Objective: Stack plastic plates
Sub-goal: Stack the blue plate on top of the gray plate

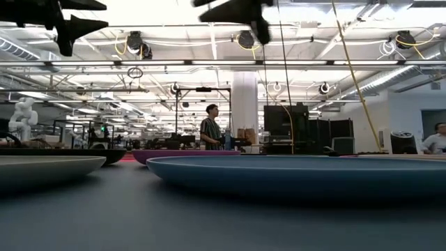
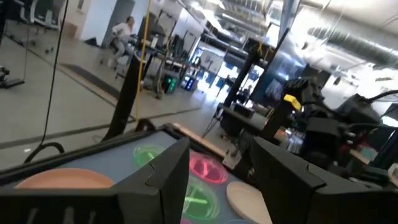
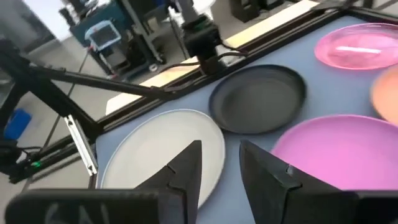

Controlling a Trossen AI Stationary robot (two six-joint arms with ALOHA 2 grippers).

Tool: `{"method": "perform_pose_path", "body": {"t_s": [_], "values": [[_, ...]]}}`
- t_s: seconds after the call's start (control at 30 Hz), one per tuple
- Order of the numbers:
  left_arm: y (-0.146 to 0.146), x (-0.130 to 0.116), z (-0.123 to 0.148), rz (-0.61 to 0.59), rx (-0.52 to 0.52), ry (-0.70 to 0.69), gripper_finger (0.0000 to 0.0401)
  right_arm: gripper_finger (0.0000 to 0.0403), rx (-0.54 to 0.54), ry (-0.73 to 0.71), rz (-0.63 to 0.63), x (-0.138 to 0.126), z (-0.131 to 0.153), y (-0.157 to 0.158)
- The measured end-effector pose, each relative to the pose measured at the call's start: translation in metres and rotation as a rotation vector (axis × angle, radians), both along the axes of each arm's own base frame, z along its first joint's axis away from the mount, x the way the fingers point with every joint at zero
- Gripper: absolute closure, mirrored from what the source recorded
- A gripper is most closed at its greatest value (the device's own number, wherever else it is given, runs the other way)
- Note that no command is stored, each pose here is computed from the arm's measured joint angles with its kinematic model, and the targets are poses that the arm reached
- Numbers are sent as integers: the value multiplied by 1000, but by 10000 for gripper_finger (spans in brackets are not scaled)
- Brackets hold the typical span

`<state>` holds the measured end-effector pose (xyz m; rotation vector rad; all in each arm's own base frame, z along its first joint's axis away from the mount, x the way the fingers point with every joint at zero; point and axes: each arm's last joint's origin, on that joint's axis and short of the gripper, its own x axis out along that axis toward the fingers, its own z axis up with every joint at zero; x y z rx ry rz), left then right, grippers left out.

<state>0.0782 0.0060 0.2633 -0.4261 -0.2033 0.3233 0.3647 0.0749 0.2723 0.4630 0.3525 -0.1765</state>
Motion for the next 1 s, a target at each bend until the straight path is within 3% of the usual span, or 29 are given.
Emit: {"method": "perform_pose_path", "body": {"t_s": [0.23,0.47,0.6,0.87,1.0], "values": [[0,0,3,13,52,-11,222,300,-19,8,111,53,-8,6],[1,-2,8,38,97,-46,222,300,-120,59,166,84,-36,7],[1,-2,8,38,98,-44,222,300,-191,98,189,91,-55,4],[1,-2,10,47,120,-60,222,300,-167,150,169,98,-83,6],[1,-2,11,49,129,-63,222,300,-128,98,94,103,-86,0]]}}
